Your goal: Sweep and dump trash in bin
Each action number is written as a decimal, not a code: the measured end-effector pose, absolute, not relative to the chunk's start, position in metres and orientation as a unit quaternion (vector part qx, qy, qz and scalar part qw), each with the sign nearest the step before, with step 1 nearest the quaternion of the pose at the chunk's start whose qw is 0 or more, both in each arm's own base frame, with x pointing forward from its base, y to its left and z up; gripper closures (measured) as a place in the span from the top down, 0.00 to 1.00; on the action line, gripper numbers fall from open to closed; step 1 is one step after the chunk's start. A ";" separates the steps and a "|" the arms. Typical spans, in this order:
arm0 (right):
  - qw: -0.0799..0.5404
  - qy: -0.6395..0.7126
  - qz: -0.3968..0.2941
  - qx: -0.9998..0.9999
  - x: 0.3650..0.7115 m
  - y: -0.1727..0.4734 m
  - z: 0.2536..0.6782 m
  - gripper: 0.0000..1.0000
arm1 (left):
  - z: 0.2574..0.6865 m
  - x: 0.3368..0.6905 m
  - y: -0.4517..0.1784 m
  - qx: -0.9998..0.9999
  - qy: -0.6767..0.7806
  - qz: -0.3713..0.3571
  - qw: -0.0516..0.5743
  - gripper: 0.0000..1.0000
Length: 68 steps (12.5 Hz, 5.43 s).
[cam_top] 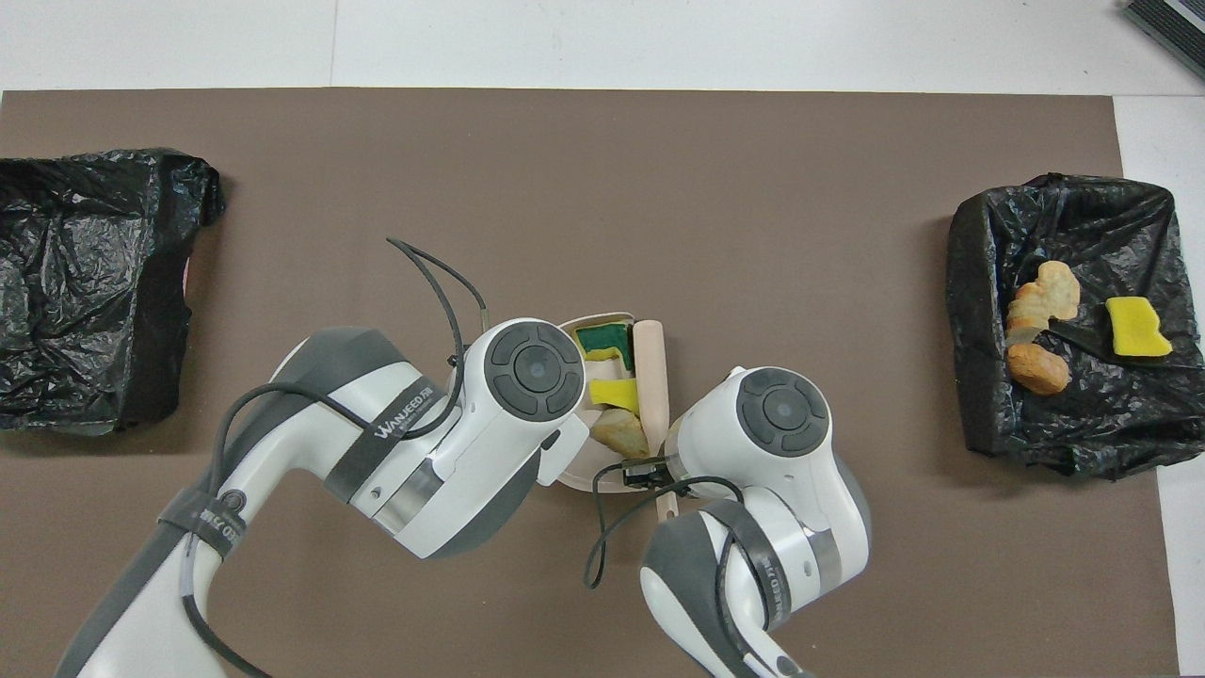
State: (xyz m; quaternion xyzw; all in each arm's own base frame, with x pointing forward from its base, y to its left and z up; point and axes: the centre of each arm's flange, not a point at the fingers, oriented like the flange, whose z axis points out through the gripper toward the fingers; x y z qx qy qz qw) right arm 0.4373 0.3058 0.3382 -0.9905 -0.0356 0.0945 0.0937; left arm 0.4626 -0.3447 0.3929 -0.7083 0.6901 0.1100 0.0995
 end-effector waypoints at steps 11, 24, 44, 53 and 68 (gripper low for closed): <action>0.030 -0.047 0.149 -0.987 0.441 0.253 0.386 0.26 | 0.391 0.463 -0.340 -0.710 0.688 0.113 0.099 0.31; -0.008 -0.057 0.124 -0.991 0.388 0.298 0.405 0.26 | 0.392 0.477 -0.323 -0.701 0.700 0.108 0.088 0.31; 0.004 -0.011 0.118 -0.993 0.322 0.411 0.336 0.58 | 0.541 0.589 0.150 -0.745 0.664 -0.018 0.058 0.31; -0.006 -0.033 0.131 -0.991 0.430 0.335 0.477 1.00 | 0.550 0.586 0.255 -0.694 0.706 0.084 0.118 0.31; -0.027 -0.144 0.060 -0.987 0.537 0.004 0.591 1.00 | 0.539 0.635 0.255 -0.637 0.698 0.204 0.254 0.31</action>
